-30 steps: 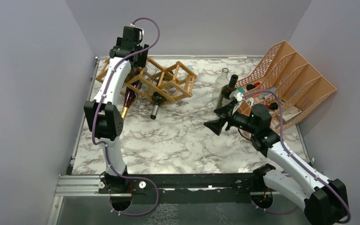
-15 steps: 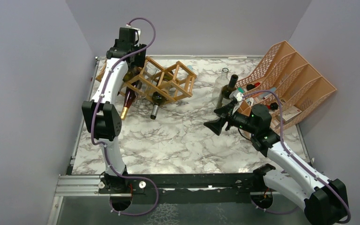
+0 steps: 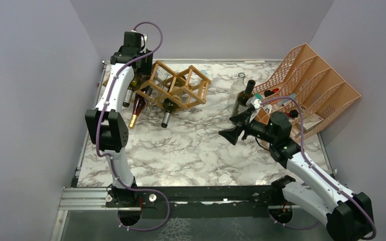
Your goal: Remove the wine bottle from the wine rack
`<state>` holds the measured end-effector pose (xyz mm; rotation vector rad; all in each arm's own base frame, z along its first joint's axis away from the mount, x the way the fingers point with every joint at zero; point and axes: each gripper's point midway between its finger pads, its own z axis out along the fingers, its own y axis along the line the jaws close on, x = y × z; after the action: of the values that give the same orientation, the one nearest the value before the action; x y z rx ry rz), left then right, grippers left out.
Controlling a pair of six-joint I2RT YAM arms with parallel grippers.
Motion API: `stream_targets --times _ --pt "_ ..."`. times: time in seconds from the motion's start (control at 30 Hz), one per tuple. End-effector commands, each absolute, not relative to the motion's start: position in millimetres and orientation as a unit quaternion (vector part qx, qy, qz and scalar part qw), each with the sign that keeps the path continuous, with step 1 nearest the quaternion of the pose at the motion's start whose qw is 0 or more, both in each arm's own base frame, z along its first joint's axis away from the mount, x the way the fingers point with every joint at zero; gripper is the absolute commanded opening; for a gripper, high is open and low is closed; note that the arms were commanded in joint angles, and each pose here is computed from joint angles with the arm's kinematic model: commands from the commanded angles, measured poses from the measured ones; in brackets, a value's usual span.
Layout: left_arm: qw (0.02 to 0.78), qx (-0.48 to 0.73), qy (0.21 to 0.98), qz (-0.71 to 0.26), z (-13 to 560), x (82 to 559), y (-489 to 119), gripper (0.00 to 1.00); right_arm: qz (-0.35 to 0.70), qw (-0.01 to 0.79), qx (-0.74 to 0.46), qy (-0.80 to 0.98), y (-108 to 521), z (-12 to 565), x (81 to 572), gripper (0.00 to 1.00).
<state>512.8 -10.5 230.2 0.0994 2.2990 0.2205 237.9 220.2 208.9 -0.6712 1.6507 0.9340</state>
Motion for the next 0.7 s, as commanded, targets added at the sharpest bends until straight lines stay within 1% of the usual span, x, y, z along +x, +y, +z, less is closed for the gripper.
stream_targets --times 0.0,0.2,0.47,0.6,0.67 --pt "0.422 0.021 0.902 0.087 261.0 495.9 -3.3 0.52 0.394 0.54 -0.286 0.686 220.6 216.8 236.7 1.0" --pt "0.46 0.006 0.884 0.082 299.4 484.4 -2.5 0.42 0.392 0.54 -0.284 0.688 220.2 215.3 238.0 1.0" --pt "0.507 -0.012 0.861 0.043 338.0 450.3 -10.3 0.36 0.397 0.543 -0.239 0.7 217.5 215.8 245.3 1.0" --pt "0.526 -0.011 0.85 -0.006 350.1 431.1 -25.0 0.35 0.373 0.549 -0.194 0.723 206.9 211.4 256.5 1.0" --pt "0.536 -0.002 0.843 -0.045 358.6 419.9 -38.1 0.34 0.372 0.548 -0.202 0.721 207.2 209.3 254.8 1.0"
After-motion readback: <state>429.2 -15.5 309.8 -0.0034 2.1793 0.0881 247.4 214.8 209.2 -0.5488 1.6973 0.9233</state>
